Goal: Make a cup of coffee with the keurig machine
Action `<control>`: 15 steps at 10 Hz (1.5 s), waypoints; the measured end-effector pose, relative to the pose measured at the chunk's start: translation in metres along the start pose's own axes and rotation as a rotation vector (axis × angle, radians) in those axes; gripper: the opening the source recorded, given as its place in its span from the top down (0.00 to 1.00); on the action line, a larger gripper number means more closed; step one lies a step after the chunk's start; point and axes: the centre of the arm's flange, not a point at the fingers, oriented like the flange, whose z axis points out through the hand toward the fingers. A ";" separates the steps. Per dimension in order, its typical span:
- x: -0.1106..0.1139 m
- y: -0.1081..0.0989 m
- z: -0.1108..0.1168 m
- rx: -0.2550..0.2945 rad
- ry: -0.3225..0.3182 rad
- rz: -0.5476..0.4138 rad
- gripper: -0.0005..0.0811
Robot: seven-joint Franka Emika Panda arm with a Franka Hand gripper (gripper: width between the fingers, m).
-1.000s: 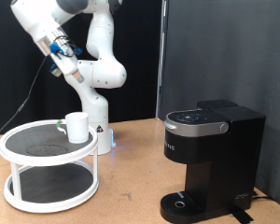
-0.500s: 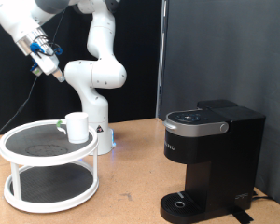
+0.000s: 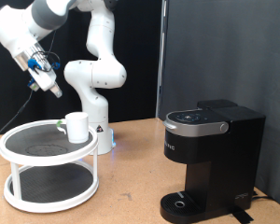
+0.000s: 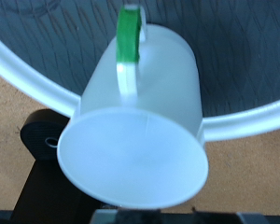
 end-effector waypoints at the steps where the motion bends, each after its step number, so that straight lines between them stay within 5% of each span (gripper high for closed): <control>1: 0.003 -0.004 0.008 0.007 0.001 0.003 0.99; 3: 0.007 -0.009 0.020 0.021 -0.008 0.006 0.99; 5: 0.009 -0.012 0.029 0.023 -0.026 0.000 0.68; 6: 0.010 -0.014 0.032 0.021 -0.030 0.000 0.68; 7: 0.011 -0.015 0.034 0.021 -0.031 0.002 0.44; 8: 0.013 -0.017 0.036 0.025 -0.030 0.006 0.44; 9: 0.014 -0.018 0.038 0.027 -0.026 0.011 0.27; 10: 0.016 -0.021 0.042 0.031 -0.020 0.018 0.27; 11: 0.018 -0.023 0.047 0.034 -0.012 0.024 0.13; 15: 0.023 -0.029 0.062 0.034 0.008 0.041 0.09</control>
